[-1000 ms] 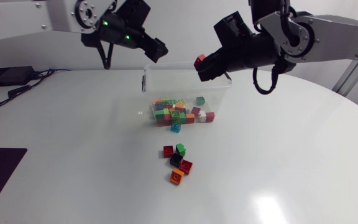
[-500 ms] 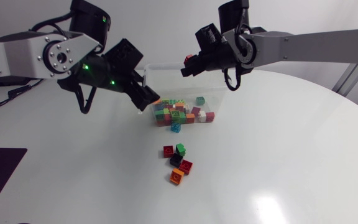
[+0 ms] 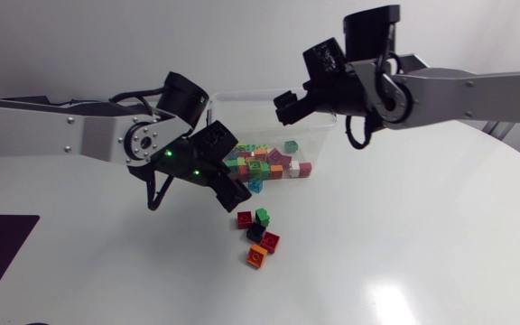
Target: Place the duplo bricks in the container
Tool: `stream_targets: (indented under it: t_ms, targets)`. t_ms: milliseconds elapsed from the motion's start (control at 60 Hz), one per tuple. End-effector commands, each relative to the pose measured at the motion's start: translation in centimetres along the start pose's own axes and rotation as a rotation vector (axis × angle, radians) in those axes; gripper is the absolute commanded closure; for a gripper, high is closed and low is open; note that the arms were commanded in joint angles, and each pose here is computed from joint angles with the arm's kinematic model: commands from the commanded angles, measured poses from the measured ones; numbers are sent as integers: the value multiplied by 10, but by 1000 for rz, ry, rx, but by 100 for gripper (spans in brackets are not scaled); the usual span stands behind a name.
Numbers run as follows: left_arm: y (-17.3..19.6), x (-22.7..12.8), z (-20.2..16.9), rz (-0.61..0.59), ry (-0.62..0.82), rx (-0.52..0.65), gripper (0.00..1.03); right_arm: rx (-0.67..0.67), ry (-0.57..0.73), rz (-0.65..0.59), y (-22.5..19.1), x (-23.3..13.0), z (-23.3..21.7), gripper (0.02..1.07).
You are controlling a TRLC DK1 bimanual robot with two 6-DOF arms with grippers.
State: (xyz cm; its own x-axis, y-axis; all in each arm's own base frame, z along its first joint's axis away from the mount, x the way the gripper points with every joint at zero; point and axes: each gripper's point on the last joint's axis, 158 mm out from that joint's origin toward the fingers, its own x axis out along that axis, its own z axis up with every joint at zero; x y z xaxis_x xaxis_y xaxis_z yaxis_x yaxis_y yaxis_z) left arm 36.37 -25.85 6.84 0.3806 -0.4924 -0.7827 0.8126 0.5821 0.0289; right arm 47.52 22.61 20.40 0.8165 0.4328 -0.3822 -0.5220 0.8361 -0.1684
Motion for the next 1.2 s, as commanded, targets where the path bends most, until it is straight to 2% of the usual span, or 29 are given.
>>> stream_targets:
  t_ms: [0, 300, 383, 517, 850, 1183]
  targets:
    - [-9, 28, -27, -38, 71, -68, 5, 31, -8, -31, -9, -25, -8, 7]
    - [-1, 77, -33, -54, 98, -143, 5, 103, 27, -78, -19, -81, -64, 7]
    - [12, 93, -34, -14, 117, -196, 5, 104, 36, -73, -14, -91, -76, 7]
    - [29, 108, -32, 29, 108, -247, 5, 104, 52, -54, -6, -98, -93, 7]
    - [53, 113, -13, 143, 10, -316, 5, 96, 64, -41, -1, -105, -107, 7]
    - [66, 138, -15, 193, -48, -320, 5, 88, 70, -23, 6, -110, -114, 7]
